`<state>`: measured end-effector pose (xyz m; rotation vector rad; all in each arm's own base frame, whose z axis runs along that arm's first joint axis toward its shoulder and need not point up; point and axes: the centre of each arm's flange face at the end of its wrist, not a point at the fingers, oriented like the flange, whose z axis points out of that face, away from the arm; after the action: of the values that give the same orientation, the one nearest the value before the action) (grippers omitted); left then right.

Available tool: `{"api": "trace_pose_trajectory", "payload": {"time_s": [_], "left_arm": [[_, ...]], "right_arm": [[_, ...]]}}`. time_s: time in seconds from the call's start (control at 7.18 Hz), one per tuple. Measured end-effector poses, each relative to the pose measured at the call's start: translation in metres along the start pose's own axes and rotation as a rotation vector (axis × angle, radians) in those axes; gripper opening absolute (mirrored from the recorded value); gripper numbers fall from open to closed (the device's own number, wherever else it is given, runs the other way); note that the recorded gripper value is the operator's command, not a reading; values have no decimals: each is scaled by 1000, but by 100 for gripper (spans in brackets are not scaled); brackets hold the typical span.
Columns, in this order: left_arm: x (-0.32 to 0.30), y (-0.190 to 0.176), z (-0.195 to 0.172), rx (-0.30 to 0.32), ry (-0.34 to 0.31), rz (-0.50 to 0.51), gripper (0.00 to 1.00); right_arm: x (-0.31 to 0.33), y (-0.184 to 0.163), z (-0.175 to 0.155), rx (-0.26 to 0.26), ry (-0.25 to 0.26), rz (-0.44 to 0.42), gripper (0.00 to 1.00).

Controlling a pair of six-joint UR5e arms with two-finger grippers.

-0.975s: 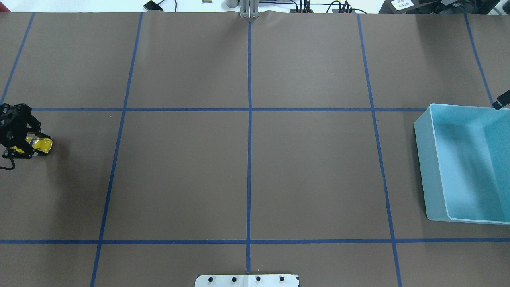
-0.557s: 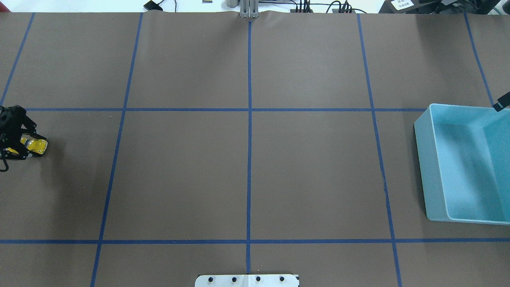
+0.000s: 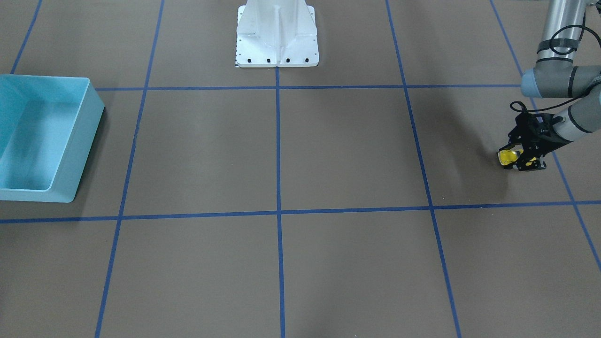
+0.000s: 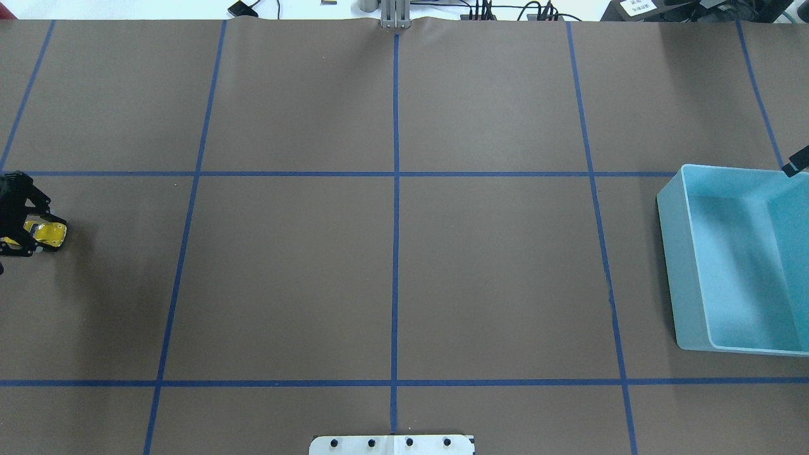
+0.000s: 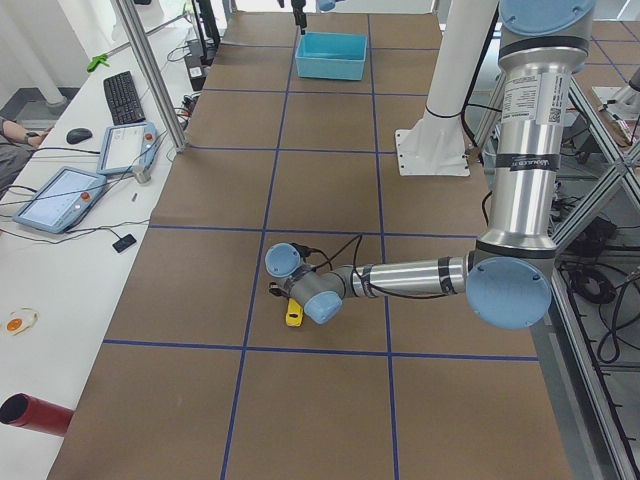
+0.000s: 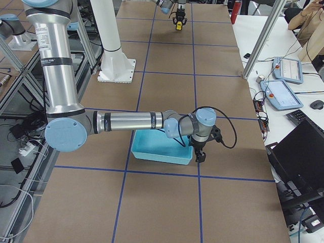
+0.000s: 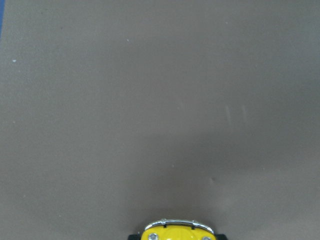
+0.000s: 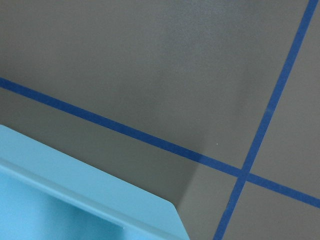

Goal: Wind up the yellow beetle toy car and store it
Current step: 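Release the car with the left gripper so it rolls forward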

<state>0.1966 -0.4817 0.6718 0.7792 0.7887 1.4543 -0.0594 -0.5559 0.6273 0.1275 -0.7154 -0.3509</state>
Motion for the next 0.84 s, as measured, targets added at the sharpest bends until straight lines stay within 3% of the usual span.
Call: {"api": "trace_pose_trajectory", "payload": {"time_s": [0.84], "left_arm": [[0, 2, -7, 18, -9, 4, 100]], "right_arm": [[0, 0, 0, 1, 0, 0, 100]]}}
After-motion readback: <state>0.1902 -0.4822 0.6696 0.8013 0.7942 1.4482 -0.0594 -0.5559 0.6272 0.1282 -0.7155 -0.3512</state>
